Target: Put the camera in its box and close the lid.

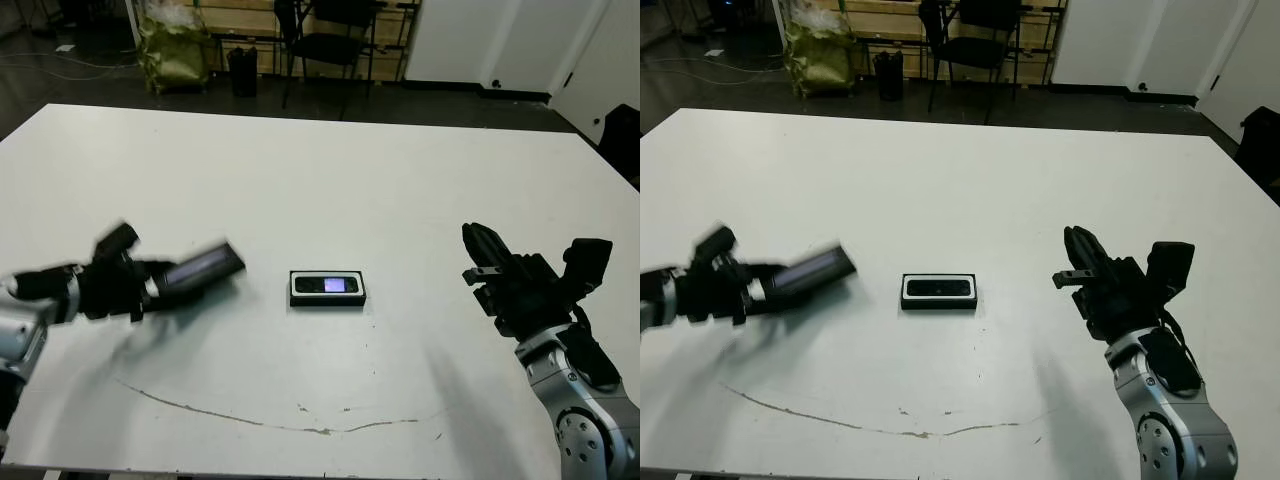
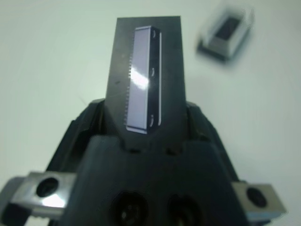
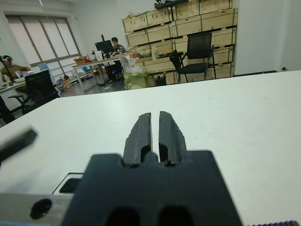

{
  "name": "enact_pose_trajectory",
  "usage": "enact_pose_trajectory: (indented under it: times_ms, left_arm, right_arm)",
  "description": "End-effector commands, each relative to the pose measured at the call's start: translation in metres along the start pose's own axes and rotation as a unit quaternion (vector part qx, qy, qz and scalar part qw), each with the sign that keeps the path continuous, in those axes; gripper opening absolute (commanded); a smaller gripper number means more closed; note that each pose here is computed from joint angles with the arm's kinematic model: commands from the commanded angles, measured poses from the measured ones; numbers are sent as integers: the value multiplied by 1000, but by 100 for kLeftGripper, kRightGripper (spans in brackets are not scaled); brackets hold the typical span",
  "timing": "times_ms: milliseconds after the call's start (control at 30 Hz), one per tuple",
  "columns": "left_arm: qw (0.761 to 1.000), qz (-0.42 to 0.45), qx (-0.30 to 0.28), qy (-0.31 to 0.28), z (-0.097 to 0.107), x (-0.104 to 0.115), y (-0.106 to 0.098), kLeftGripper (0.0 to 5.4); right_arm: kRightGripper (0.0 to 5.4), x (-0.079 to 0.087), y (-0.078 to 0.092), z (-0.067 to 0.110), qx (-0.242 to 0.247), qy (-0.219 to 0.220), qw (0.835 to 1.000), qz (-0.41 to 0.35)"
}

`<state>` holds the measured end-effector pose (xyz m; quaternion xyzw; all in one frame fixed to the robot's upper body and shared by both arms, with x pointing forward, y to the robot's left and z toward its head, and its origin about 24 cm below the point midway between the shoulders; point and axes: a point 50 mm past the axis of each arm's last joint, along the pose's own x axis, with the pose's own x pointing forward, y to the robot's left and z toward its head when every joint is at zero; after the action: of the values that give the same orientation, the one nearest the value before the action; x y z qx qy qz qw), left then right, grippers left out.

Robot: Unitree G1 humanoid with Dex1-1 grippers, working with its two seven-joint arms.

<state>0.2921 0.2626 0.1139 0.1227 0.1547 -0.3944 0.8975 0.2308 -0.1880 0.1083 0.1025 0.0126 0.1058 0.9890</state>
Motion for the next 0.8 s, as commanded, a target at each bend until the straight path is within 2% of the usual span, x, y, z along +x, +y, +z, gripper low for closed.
enact_pose_trajectory:
  times_ms: [33, 167, 333, 467, 600, 733, 800]
  left_arm:
    - [999, 5, -6, -32, 20, 7, 4, 275]
    - [998, 1, 16, -53, 46, 18, 7, 275]
    - [998, -22, 31, -47, 61, 34, 3, 275]
    - [997, -61, 40, -19, 68, 47, -1, 275]
    - [992, -103, 72, 18, 72, 58, -4, 275]
    - [983, -123, 124, 55, 74, 70, -9, 275]
    - [981, -131, 130, 65, 73, 75, -12, 275]
  right_arm:
    - [0, -2, 2, -6, 28, 3, 1000, -11]
    - [0, -3, 4, -10, 15, 8, 1000, -16]
    - [0, -3, -3, -21, -5, 21, 999, -31]
    - [0, -3, -8, -26, -7, 23, 999, -21]
    - [0, 0, -23, -46, -10, 27, 999, -17]
    - [0, 1, -23, -48, -27, 25, 999, -18]
    - [0, 0, -22, -50, -39, 32, 998, -26]
